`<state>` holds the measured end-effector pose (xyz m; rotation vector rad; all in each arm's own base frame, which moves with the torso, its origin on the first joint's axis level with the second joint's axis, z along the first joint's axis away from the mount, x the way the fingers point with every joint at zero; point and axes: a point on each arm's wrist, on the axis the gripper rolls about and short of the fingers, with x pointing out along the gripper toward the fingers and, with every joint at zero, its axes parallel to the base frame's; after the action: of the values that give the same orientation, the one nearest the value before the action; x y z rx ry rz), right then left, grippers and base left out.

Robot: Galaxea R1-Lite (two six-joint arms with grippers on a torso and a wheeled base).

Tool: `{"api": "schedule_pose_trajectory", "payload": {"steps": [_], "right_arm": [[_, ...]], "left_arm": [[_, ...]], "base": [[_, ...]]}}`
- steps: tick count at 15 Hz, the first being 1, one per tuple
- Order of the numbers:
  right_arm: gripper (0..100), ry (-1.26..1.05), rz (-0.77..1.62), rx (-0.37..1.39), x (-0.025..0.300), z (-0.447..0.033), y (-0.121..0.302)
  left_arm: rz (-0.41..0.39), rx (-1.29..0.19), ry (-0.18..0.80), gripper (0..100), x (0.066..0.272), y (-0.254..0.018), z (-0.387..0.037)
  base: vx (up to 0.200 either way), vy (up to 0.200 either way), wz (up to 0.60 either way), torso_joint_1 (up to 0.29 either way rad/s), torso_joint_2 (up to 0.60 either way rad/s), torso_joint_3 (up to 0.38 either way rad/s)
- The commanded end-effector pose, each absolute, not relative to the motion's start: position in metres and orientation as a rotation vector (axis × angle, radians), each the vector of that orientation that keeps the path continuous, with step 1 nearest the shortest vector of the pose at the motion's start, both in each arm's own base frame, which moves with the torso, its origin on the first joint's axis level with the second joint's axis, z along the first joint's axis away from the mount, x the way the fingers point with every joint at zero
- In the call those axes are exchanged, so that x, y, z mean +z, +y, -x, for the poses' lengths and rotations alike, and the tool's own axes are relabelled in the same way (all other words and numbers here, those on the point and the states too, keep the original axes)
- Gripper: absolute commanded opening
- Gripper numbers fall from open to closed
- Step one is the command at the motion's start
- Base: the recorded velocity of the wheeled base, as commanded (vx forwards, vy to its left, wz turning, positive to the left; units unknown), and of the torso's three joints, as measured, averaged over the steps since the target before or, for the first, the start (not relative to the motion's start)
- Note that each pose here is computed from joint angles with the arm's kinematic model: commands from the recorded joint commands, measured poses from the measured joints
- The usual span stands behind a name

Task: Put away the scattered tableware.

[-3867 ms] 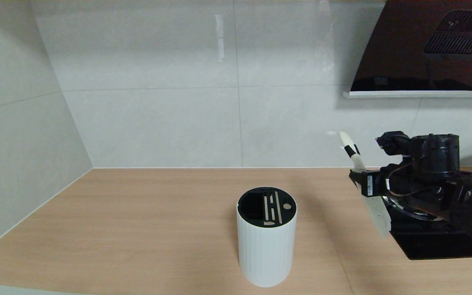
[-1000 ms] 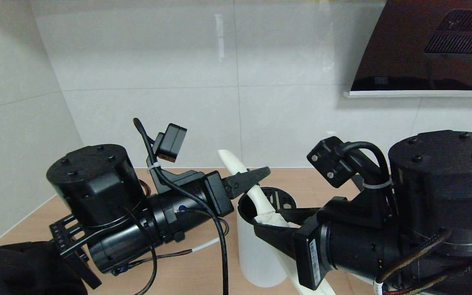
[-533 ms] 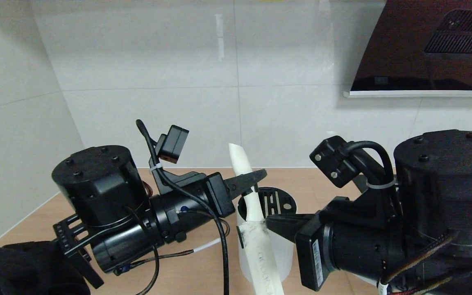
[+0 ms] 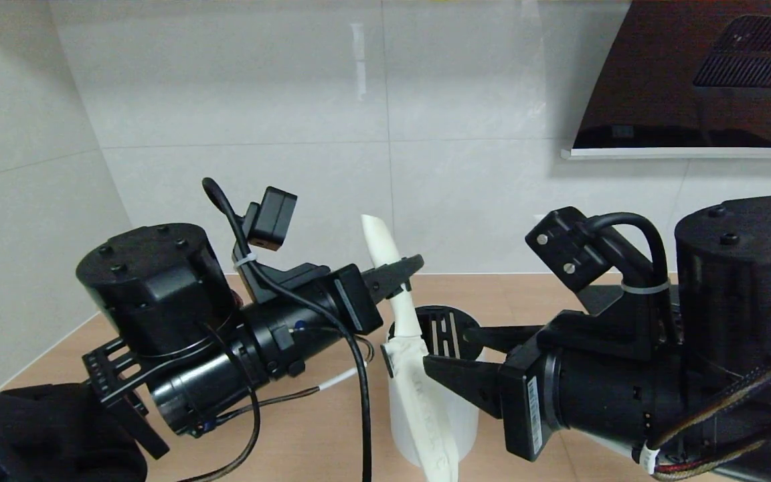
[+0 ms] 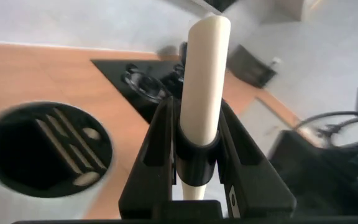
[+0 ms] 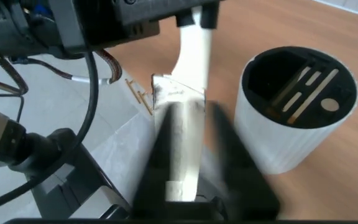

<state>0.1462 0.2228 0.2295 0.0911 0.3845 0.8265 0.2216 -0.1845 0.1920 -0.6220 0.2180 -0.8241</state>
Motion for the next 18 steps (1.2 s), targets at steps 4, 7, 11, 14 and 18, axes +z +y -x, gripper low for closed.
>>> {"api": "schedule_pose_trajectory", "payload": {"steps": [4,7,11,14,18], "right_arm": [[100,0.332,-0.129,0.735,0.243,-0.161,0.197],[100,0.306,-0.143,0.693,0.249,-0.166,0.185],[100,0.255,-0.148,0.598,0.258,-0.18,0.162],[100,0.254,-0.147,0.605,0.259,-0.179,0.16],[100,0.267,-0.143,0.601,0.255,-0.182,0.163]], "left_arm": [[0.562,-0.578,0.059,0,0.253,-0.188,-0.243],[0.464,-0.487,-0.052,0,0.283,-0.182,-0.264],[0.368,-0.329,-0.072,0,0.272,-0.19,-0.276],[0.335,-0.226,-0.045,0,0.254,-0.201,-0.286],[0.267,-0.161,-0.009,0,0.23,-0.224,-0.292]], "base": [[0.0,0.0,0.0,0.0,0.0,0.0],[0.0,0.0,0.0,0.0,0.0,0.0],[0.0,0.0,0.0,0.0,0.0,0.0],[0.0,0.0,0.0,0.0,0.0,0.0],[0.0,0.0,0.0,0.0,0.0,0.0]]}}
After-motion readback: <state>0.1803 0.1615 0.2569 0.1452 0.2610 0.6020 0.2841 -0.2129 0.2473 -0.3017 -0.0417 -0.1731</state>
